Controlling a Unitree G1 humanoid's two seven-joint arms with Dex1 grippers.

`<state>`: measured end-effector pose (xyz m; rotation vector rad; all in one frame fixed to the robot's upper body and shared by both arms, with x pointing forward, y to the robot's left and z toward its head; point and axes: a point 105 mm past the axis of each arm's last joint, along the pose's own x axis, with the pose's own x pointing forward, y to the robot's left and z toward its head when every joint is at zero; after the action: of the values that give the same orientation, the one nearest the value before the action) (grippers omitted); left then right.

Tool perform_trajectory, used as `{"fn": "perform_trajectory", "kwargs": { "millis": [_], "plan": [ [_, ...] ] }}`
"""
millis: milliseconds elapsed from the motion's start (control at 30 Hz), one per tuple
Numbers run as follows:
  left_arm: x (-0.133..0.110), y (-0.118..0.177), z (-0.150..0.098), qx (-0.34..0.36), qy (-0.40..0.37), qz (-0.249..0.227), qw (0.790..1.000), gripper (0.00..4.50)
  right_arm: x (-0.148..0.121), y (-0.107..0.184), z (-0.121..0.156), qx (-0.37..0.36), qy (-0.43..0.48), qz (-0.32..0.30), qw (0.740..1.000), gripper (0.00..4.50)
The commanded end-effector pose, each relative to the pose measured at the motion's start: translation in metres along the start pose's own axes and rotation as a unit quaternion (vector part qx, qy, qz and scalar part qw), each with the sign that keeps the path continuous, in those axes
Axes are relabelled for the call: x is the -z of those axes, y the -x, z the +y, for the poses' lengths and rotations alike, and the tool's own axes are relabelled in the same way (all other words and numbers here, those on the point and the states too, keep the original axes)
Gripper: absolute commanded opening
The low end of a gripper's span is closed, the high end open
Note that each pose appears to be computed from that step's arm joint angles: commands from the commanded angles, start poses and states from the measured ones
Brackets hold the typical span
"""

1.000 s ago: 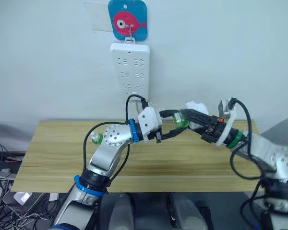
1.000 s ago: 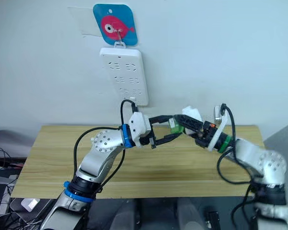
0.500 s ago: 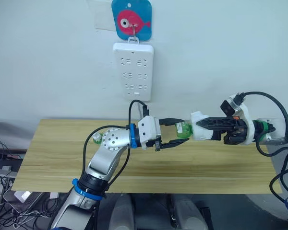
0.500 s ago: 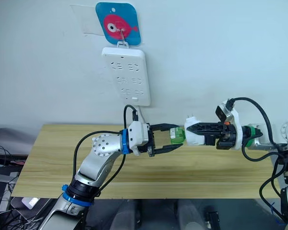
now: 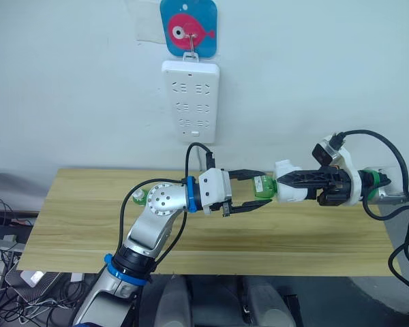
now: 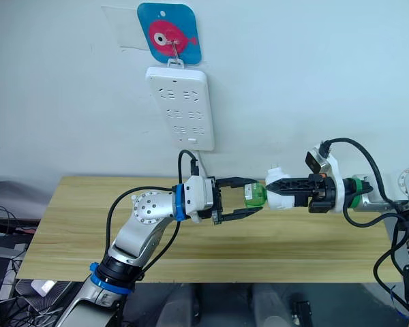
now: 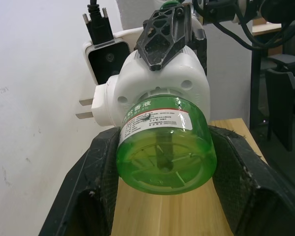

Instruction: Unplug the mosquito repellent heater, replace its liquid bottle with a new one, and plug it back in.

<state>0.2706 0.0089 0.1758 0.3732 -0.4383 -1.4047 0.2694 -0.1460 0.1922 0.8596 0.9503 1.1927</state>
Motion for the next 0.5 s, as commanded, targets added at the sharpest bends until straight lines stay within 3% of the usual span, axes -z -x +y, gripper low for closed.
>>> {"fn": "perform_trajectory", "kwargs": {
  "millis": [33,100,133,200,267,367,400,500],
  "plan": [
    [-0.01,-0.004,-0.006,0.012,0.047,-0.018,0.999,2.31,0.001,0.001,0.023,-0.031,0.037,0.012,0.999,3.01],
    [-0.01,-0.004,-0.007,0.013,0.213,-0.019,0.977,2.31,0.006,0.0,0.025,-0.033,0.045,0.023,0.998,3.01],
    [-0.012,-0.004,-0.01,0.025,0.303,-0.023,0.952,2.31,0.009,0.0,0.027,-0.032,0.049,0.031,0.998,3.01],
    [-0.013,-0.002,-0.016,0.052,0.441,-0.011,0.896,2.31,0.015,0.001,0.028,-0.027,0.054,0.042,0.997,3.01],
    [-0.012,0.0,-0.016,0.073,0.563,-0.006,0.823,2.31,0.018,0.001,0.024,-0.013,0.054,0.045,0.997,3.01],
    [-0.014,0.001,0.001,0.074,0.682,-0.053,0.725,2.31,0.019,0.001,0.022,-0.011,0.053,0.042,0.998,3.01],
    [-0.013,0.001,0.002,0.073,0.695,-0.051,0.714,2.31,0.019,0.001,0.022,-0.013,0.053,0.042,0.998,3.01],
    [-0.012,0.001,-0.005,0.081,0.696,-0.022,0.713,2.31,0.02,0.001,0.022,-0.013,0.053,0.042,0.998,3.01]
  ]
}}
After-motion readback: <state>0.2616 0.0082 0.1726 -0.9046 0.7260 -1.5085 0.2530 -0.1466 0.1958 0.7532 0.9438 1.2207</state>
